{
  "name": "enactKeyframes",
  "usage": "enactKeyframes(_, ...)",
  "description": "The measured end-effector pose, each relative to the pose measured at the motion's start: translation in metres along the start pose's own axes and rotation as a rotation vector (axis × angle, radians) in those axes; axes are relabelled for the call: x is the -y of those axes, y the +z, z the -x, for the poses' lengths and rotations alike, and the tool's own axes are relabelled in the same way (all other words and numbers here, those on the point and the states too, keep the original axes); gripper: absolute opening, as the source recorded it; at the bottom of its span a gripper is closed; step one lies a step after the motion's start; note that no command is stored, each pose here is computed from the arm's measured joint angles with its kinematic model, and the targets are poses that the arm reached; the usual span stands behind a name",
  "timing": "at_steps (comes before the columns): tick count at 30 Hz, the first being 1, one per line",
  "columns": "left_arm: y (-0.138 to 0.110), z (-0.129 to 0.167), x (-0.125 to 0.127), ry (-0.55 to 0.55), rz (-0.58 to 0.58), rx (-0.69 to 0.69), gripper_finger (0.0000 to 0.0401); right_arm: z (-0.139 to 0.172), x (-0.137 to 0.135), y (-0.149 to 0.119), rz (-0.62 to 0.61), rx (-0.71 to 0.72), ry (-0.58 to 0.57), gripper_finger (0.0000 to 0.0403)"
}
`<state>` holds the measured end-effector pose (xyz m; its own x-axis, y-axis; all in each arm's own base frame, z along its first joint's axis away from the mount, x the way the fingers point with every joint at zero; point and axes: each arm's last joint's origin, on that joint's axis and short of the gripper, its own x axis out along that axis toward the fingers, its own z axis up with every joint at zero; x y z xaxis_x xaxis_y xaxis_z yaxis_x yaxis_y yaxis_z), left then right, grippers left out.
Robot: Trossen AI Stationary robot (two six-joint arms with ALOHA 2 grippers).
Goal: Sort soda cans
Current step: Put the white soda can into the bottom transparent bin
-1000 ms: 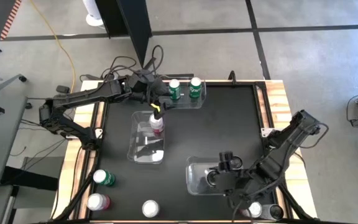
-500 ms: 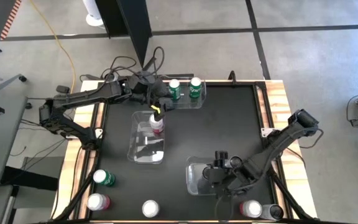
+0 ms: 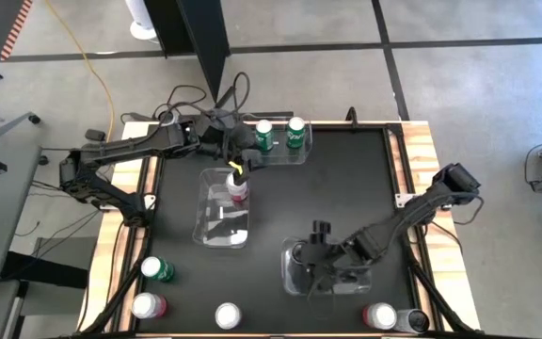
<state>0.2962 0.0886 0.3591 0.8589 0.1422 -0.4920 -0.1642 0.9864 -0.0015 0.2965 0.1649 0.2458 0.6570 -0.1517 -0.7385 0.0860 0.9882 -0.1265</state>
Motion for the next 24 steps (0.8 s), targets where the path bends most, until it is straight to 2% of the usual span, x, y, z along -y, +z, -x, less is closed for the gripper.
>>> enactKeyframes(8,0.0,0.0,0.0,0.0,0.0,0.0,0.0277,-0.013,0.01,-0.002,-0.05,-0.007,0.021,0.0238)
enactKeyframes(19,0.0,0.0,0.0,0.0,-0.009,0.004,0.0277,0.008,-0.002,-0.014,-0.128,-0.047,0.042,0.0238)
enactKeyframes(24,0.001,0.0,0.002,-0.006,-0.017,0.008,0.0277,0.021,-0.003,-0.022,-0.152,-0.057,-0.011,0.0238)
